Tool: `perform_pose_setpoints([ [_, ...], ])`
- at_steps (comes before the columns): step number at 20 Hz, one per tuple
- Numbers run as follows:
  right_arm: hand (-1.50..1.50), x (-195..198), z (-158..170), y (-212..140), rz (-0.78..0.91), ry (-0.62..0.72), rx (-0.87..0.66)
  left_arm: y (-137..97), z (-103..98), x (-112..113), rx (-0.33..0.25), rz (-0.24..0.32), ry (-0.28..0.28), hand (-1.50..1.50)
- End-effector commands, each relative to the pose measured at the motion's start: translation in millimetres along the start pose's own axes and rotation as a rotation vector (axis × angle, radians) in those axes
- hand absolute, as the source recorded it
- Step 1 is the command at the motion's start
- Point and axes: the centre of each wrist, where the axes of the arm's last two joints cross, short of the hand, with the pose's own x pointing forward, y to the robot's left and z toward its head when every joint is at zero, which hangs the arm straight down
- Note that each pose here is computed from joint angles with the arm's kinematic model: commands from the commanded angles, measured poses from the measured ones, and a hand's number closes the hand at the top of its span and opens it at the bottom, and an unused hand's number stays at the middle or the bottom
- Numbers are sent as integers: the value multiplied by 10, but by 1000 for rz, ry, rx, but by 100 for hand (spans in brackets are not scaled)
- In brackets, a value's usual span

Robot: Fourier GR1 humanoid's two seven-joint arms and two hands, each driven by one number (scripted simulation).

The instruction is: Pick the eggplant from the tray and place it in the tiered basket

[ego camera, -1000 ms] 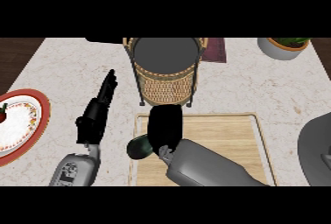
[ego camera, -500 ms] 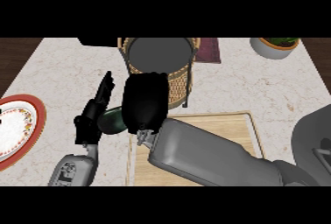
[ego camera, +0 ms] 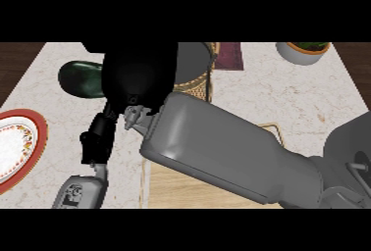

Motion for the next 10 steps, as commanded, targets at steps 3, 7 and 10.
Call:
perform_pose_setpoints([
  [3,150,158,-77,-354,-155,246,4,-66,-67,78,-6,1,-18,0],
  [7,150,261,-218,-397,-84,288,-27,-27,-12,5,-1,1,-2,0],
  [10,150,300,-283,-373,-89,306,-56,-91,77,9,-3,13,-17,0],
])
